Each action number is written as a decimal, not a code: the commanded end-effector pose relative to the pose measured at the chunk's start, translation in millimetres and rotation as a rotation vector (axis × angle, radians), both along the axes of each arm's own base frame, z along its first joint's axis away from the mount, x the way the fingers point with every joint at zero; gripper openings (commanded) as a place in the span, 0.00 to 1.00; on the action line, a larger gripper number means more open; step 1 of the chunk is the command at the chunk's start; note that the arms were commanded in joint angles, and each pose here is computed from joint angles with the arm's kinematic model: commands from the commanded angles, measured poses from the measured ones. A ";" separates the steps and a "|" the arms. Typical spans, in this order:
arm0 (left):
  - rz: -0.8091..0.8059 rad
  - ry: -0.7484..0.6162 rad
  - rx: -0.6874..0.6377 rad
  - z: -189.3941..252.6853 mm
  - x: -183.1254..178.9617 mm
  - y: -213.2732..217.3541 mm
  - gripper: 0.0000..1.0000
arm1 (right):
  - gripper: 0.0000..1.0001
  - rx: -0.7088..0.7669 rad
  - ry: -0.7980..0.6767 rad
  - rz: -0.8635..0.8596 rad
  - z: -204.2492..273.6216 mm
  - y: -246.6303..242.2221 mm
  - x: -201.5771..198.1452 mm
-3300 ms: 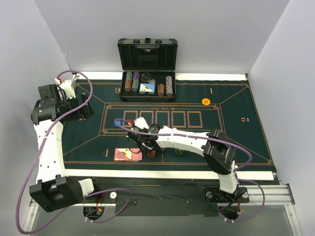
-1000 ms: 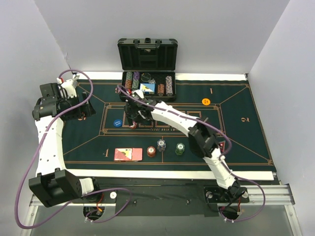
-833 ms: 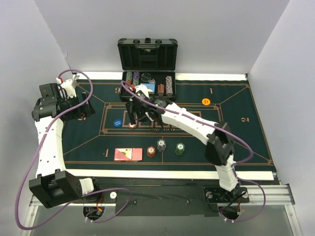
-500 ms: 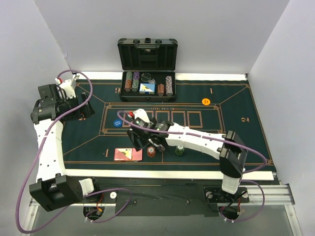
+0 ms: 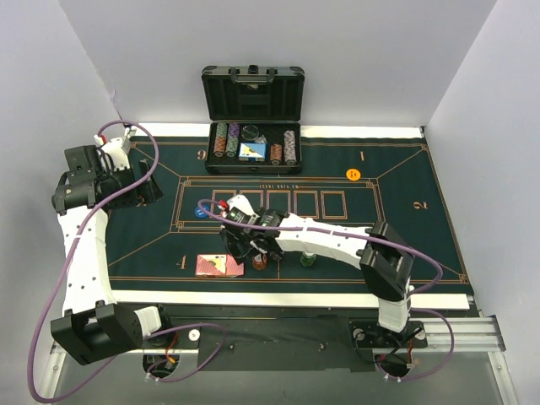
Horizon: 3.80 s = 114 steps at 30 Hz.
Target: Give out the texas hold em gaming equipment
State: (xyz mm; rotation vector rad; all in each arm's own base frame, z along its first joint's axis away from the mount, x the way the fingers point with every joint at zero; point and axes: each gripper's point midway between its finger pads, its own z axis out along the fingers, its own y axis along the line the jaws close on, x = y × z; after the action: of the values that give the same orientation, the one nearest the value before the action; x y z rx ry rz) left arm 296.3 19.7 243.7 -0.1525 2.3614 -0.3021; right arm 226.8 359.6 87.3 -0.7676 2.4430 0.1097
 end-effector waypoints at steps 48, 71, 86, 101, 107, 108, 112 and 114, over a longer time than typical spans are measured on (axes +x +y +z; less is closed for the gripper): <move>0.018 -0.053 0.033 12.8 3.2 6.8 0.96 | 0.38 -0.127 0.190 0.112 -42.5 -9.4 -11.9; 0.011 -0.047 0.030 8.7 2.1 5.9 0.96 | 0.33 -0.054 0.095 0.034 17.7 -15.3 30.0; 0.001 -0.040 0.018 7.2 6.6 5.1 0.96 | 0.30 0.074 0.073 -0.687 47.7 -222.2 174.7; -0.011 -0.035 0.013 6.1 11.7 5.1 0.96 | 0.28 0.009 0.117 -1.152 -23.6 -368.7 229.4; -0.012 -0.039 0.009 7.4 14.1 4.6 0.96 | 0.29 -0.022 0.137 -1.183 -47.7 -381.4 241.1; -0.008 -0.034 0.008 6.3 14.2 5.3 0.96 | 0.29 -0.033 0.142 -1.190 -52.2 -384.1 240.9; -0.008 -0.033 0.014 6.4 13.2 5.7 0.96 | 0.29 -0.017 0.147 -1.210 -62.6 -387.3 248.7; -0.005 -0.033 0.015 6.7 13.0 6.4 0.96 | 0.30 0.014 0.156 -1.208 -65.5 -385.0 253.9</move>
State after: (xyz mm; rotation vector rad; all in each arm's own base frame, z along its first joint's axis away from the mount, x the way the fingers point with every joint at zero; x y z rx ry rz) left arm 299.0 22.1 230.6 -0.1656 2.4014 -0.3048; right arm 467.5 -21.2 17.2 0.7579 2.6574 -0.3006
